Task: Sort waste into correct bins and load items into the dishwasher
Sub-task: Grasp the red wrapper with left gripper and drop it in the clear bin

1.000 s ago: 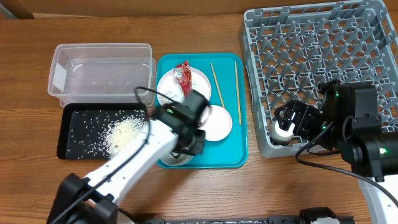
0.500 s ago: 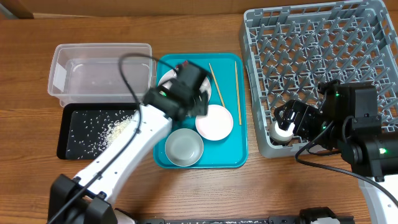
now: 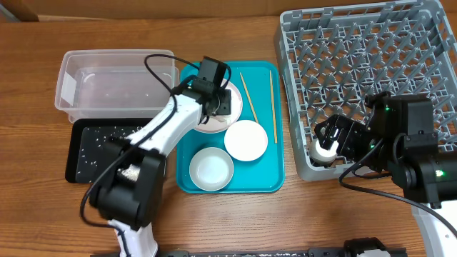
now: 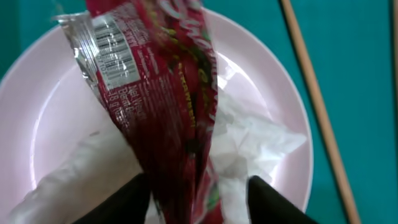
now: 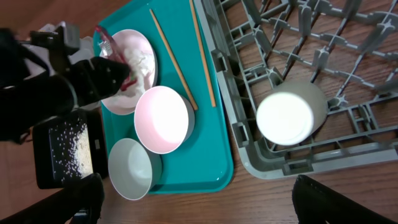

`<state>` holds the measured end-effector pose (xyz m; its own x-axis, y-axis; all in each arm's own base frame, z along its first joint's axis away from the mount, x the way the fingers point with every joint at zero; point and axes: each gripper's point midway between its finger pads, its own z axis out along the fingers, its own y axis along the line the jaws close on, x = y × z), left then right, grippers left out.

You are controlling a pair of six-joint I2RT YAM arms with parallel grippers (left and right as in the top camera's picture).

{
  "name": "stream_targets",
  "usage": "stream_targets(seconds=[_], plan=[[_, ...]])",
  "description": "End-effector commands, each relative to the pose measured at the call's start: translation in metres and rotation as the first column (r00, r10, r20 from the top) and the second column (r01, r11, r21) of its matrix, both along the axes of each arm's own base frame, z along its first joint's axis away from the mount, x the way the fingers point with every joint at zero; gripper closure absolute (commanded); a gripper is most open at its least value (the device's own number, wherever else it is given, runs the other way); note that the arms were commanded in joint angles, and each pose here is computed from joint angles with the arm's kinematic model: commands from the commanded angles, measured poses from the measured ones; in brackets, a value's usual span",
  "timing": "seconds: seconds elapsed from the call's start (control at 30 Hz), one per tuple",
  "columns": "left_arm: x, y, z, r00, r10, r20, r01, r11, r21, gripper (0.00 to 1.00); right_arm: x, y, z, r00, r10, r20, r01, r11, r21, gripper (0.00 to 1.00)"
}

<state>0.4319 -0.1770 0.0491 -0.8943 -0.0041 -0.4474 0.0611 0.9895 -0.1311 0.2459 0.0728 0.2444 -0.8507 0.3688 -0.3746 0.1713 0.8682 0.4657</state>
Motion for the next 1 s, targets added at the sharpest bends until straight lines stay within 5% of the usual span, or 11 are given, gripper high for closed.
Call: stream_targets(seconds=[0.0, 0.07, 0.4, 0.67, 0.7, 0.87, 0.97], plan=[[0.004, -0.002, -0.013, 1.0, -0.009, -0.014, 0.009, 1.0, 0.005, 0.73, 0.001, -0.001, 0.01, 0.999, -0.003, 0.032, 0.003, 1.0, 0.003, 0.02], [0.003, -0.002, -0.011, 1.0, -0.01, -0.015, 0.01, 1.0, 0.004, 0.96, 0.001, -0.001, 0.01, 0.999, -0.003, 0.032, 0.003, 1.0, 0.003, 0.02], [-0.004, 0.019, 0.099, 0.999, 0.04, 0.037, -0.042, 0.998, 0.054, 0.96, 0.001, -0.001, 0.009, 1.0, -0.003, 0.031, 0.003, 1.0, 0.002, 0.02], [-0.001, 0.142, 0.118, 0.914, 0.406, 0.024, -0.406, 0.911, 0.074, 0.96, 0.0, -0.001, 0.009, 1.0, -0.003, 0.025, 0.003, 1.0, 0.002, 0.02], [0.005, 0.152, 0.117, 0.906, 0.423, 0.014, -0.423, 0.906, 0.023, 0.94, 0.0, -0.001, 0.009, 1.0, -0.003, 0.026, 0.003, 1.0, 0.002, 0.02], [0.013, 0.153, 0.118, 0.945, 0.327, -0.006, -0.327, 0.943, -0.069, 0.56, 0.001, -0.001, 0.009, 1.0, -0.003, 0.028, 0.003, 1.0, 0.002, 0.02], [0.01, 0.131, 0.119, 0.976, 0.216, -0.003, -0.215, 0.974, -0.068, 0.51, 0.0, -0.001, 0.009, 1.0, -0.003, 0.027, 0.003, 1.0, 0.002, 0.02]])
